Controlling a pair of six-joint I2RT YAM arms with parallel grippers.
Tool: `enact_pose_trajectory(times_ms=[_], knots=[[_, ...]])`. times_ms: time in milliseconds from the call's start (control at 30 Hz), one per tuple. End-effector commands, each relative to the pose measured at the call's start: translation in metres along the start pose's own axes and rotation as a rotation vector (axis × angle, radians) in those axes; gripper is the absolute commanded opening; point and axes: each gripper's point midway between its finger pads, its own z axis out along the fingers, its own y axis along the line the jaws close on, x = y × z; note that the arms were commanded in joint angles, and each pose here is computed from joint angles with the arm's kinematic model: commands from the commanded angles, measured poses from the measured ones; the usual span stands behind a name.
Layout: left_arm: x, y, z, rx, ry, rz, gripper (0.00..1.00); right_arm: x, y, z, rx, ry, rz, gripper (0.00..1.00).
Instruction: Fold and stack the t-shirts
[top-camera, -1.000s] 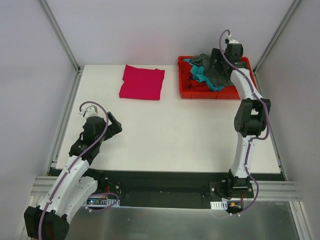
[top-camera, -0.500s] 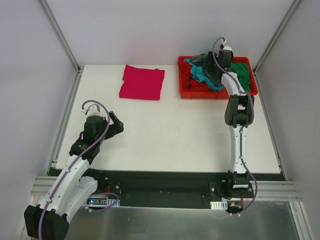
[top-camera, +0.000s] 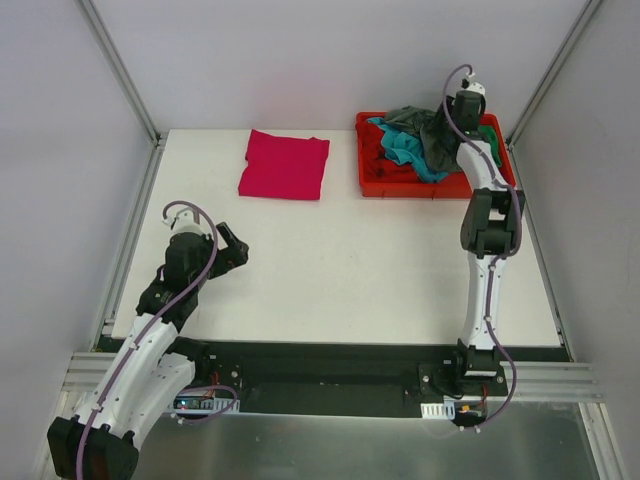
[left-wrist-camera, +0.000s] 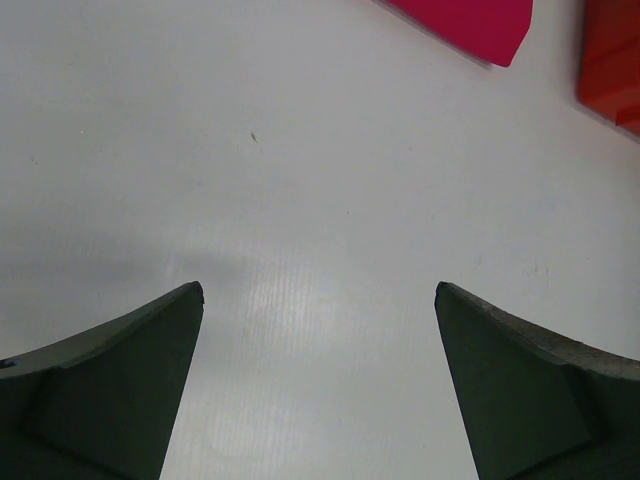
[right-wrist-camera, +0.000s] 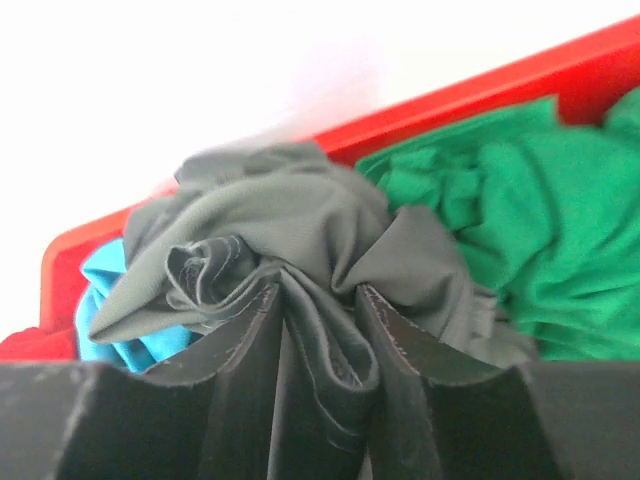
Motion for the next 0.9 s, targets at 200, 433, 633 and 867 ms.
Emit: enact_pose_trajectory(times_ms=[200,433,633,867], knots=[[-0.014,-0.026,-0.007,0.118,-0.034,0.012,0.99,-0.123,0.022,-0.094,-0.061,-0.174,-0.128,0.01],[-0.012,-0.028,-0.009,0.136,-0.034,-0.002,0.99,-0.090,0.047,-0.093,-0.231,-0.054,-0.064,0.38],[-0.011,-0.027,-0.008,0.131,-0.030,0.002,0.99,-0.033,0.033,-0.056,-0.159,0.049,-0.054,0.79],[-0.012,-0.025,-0.007,0.123,-0.034,0.004,0.99,0.011,0.018,-0.028,-0.090,0.153,-0.076,0.79]])
